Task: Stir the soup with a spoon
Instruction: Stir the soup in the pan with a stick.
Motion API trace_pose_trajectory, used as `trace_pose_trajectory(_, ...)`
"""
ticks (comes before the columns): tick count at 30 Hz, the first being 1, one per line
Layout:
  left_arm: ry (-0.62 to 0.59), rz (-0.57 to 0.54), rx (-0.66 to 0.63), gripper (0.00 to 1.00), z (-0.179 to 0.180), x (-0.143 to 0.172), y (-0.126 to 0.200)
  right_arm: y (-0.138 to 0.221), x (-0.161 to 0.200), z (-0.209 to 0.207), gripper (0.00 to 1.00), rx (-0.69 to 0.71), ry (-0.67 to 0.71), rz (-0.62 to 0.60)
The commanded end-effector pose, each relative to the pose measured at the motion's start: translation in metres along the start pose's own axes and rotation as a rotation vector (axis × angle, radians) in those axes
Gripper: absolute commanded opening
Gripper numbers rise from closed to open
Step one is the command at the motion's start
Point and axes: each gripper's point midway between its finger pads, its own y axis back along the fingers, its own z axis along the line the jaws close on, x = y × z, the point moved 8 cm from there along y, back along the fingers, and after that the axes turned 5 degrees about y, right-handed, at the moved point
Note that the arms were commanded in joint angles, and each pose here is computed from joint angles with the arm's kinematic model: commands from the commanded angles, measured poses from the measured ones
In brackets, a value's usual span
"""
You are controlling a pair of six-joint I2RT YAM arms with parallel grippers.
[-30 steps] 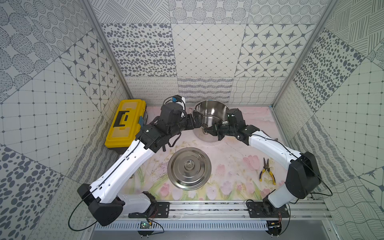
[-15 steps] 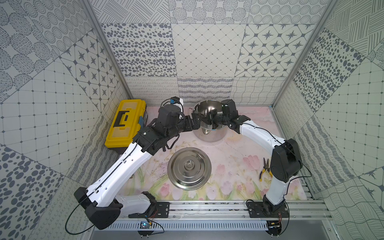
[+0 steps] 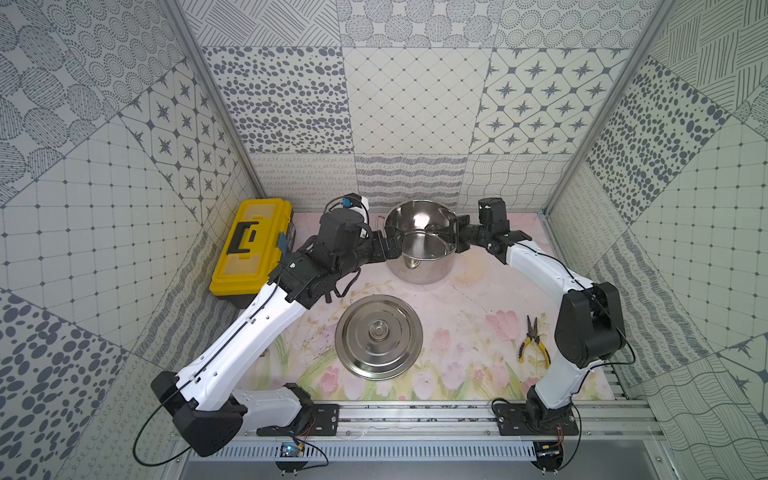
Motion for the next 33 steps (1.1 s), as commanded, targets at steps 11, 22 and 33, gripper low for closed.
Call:
trace_pose_trajectory(11,-0.018,-0.029,0.053,1.0,-0.009,-0.008,-0.003,0.051,0.058,-0.021,0.0,-0.037,0.043,0.055)
trace_pose_trajectory(22,-0.009,-0.027,0.057,1.0,-0.007,-0.006,-0.001,0.038,0.105,-0.032,0.0,-0.02,0.056,0.119)
trace_pose_trajectory(33,-0.014,-0.043,0.048,1.0,-0.005,-0.007,0.01,-0.014,0.104,0.005,0.0,-0.065,0.066,0.152)
